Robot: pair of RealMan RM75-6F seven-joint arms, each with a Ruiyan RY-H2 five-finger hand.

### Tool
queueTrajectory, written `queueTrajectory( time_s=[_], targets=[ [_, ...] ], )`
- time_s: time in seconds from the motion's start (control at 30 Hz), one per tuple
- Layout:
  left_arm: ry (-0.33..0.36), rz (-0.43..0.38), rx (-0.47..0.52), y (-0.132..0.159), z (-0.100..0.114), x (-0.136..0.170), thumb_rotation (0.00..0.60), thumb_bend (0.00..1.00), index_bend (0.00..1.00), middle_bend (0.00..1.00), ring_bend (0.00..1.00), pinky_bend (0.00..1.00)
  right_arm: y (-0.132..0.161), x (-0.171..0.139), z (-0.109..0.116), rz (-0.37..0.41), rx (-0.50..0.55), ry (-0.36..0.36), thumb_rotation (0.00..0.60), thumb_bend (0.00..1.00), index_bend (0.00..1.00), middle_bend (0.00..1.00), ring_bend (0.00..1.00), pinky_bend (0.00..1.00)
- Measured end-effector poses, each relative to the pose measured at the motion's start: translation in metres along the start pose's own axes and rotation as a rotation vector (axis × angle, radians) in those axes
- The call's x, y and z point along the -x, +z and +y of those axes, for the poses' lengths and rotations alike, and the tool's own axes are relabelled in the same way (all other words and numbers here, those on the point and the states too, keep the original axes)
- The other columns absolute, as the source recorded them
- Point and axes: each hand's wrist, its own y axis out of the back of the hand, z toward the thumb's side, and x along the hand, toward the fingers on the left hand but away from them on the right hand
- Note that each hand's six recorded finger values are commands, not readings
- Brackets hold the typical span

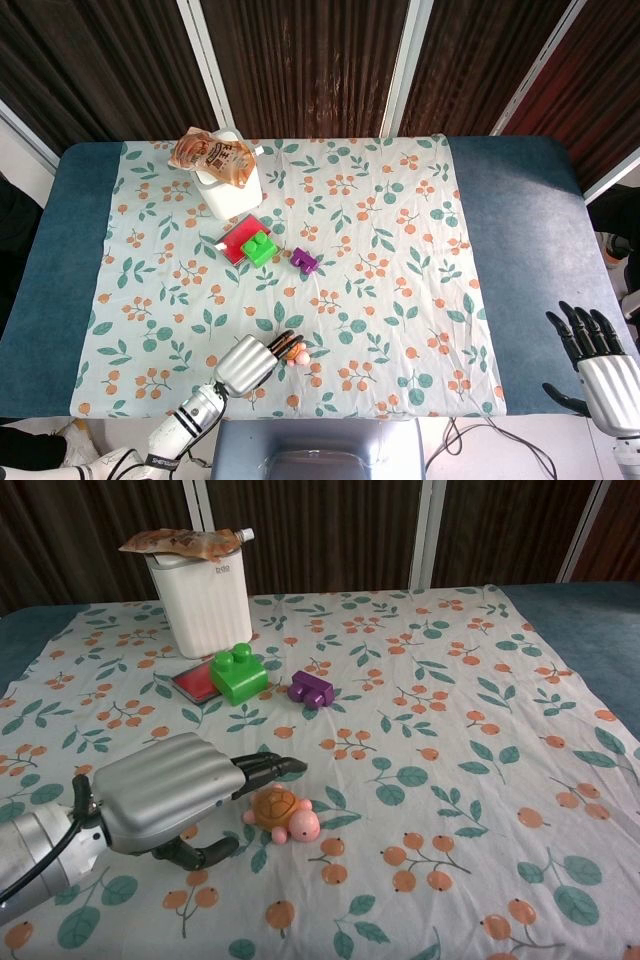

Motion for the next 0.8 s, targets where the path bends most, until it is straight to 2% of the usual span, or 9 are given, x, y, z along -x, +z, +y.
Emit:
queueTrajectory(
  time_s=[0.33,0.4,0.53,0.57,0.8],
  targets=[
    [-0.026,-0.023,-0.007,0.007,-0.014,-0.017,0.6,0.39,0.28,0.28,0.88,0.92,-0.006,-0.002,0.004,-0.025,0.013,0.004,0.6,0.21,0.0,0.0,0.0,0.0],
    [-0.022,-0.024,-0.005,0.007,-0.015,-0.019,0.6,0.4,0.38,0.38,0.89,0.94,-0.006,-0.003,0.005,-0.025,0.019,0.009,0.6,0.21,0.0,0.0,0.0,0.0],
    [0.031,-0.019,-0.014,0.006,-0.012,-0.022,0.6,0.45,0.71,0.72,0.93,0.98,-0.006,-0.005,0.007,-0.016,0.027,0.017,0.6,0.21,0.0,0.0,0.0,0.0],
    [0.059,-0.016,-0.024,0.004,-0.01,-0.023,0.6,0.46,0.76,0.77,0.94,0.99,-0.007,-0.005,0.007,-0.016,0.026,0.017,0.6,0.21,0.0,0.0,0.0,0.0],
    [0.176,-0.019,-0.026,0.0,-0.006,-0.026,0.6,0.47,0.82,0.86,0.97,1.0,-0.007,-0.005,0.006,-0.016,0.023,0.023,0.6,0.21,0.0,0.0,0.0,0.0]
  ],
)
